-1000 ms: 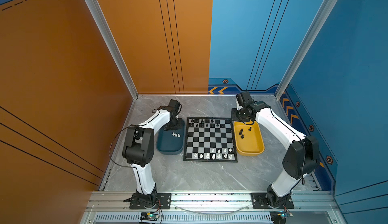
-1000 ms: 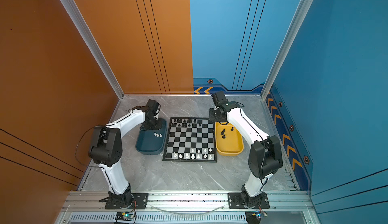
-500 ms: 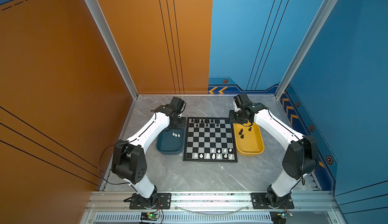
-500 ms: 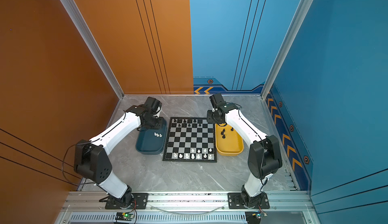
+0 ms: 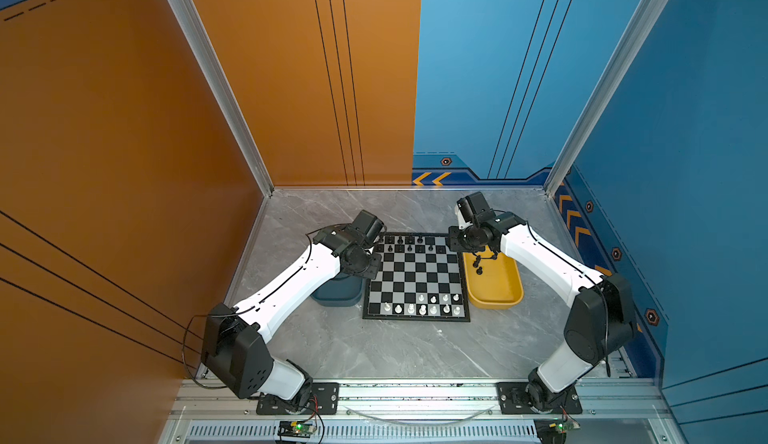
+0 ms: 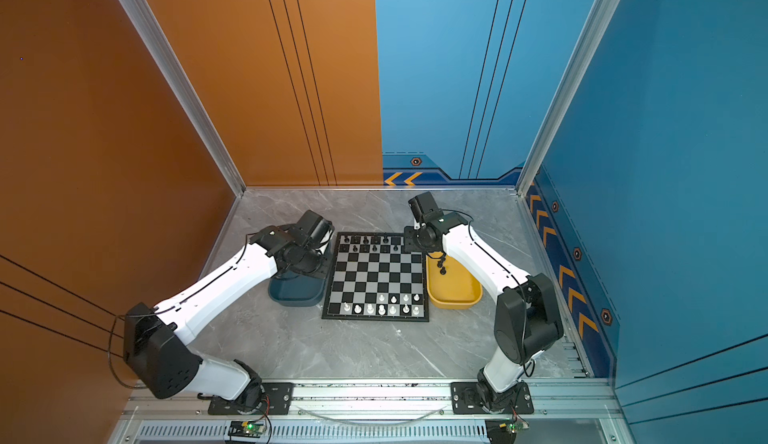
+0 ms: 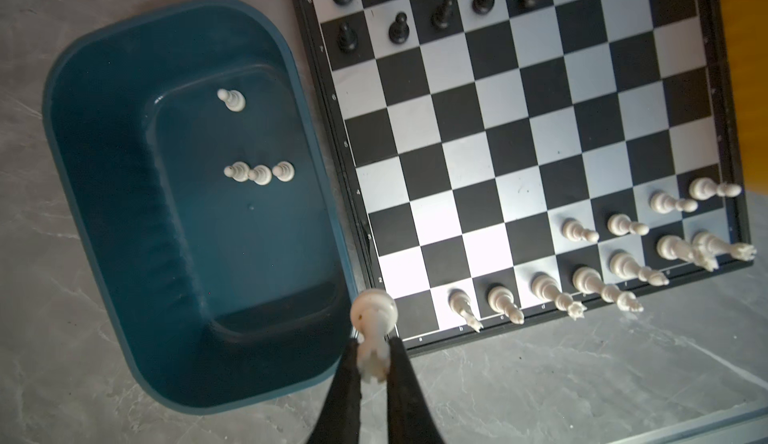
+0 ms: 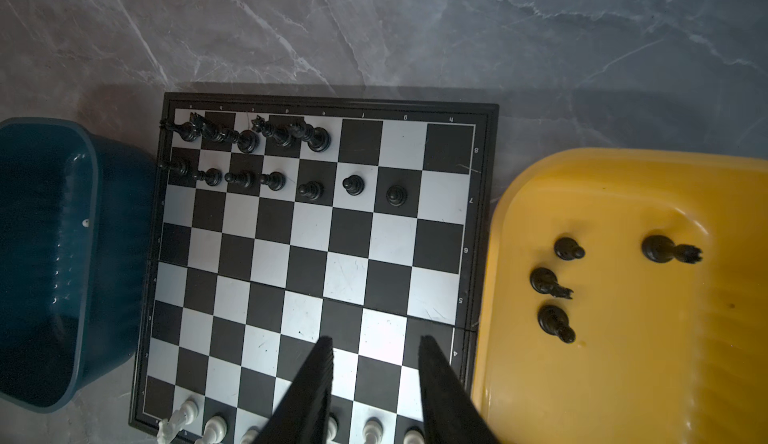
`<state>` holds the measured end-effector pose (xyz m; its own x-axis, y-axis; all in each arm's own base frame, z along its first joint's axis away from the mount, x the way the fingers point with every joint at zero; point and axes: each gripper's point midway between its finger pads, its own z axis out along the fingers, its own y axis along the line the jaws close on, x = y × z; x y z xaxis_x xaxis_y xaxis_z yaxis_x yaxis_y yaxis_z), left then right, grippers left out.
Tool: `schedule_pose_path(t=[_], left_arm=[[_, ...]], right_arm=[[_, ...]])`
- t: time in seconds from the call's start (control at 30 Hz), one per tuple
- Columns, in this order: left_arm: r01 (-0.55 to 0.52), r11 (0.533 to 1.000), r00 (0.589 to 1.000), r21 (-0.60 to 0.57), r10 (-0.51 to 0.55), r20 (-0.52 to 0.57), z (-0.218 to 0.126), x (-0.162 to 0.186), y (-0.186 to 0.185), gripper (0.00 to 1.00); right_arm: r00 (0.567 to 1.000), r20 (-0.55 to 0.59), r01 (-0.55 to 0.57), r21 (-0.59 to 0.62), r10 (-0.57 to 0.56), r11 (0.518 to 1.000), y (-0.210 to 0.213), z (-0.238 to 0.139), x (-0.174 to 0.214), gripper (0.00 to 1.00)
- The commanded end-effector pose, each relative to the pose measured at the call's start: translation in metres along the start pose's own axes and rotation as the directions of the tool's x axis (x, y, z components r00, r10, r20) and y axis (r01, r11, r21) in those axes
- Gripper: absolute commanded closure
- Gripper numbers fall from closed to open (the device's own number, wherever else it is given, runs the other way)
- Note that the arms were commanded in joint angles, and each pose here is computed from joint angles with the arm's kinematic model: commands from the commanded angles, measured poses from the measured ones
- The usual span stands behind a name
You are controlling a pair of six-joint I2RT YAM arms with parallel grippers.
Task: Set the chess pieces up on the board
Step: 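Lift the white piece and carry it over the board's nearest corner square, then lower the white piece onto the corner square and open the left gripper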
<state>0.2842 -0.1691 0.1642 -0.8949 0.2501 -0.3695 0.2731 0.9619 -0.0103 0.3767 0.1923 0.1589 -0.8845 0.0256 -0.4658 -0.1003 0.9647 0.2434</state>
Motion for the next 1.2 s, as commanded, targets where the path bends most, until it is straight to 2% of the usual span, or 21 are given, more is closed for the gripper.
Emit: schedule_pose_path(t=[0.0,0.33,0.43,1.17], left_arm=[[-0.002,1.0,0.999,-0.023,0.001,-0.051,0.001,0.023,-0.001,0.95],[-0.051,0.998,0.985,-0.03,0.046,-0.164,0.029,0.052,-0.018,0.94],[-0.057,0.998,0.979,-0.026,0.051,-0.2,0.039,0.056,-0.021,0.89],[-0.029,1.0,0.947,0.001,0.027,-0.321,0.075,0.081,-0.03,0.9]], right_arm=[[1.0,0.012,-0.001,-0.022,0.001,1.0,0.006,-0.001,0.003,0.63],[1.0,-0.01,0.002,-0.028,-0.003,1.0,0.008,0.01,0.013,0.63],[1.0,-0.011,0.003,-0.027,-0.004,1.0,0.008,0.011,0.014,0.63],[1.0,-0.024,0.002,-0.028,-0.003,1.0,0.009,0.016,0.016,0.63]])
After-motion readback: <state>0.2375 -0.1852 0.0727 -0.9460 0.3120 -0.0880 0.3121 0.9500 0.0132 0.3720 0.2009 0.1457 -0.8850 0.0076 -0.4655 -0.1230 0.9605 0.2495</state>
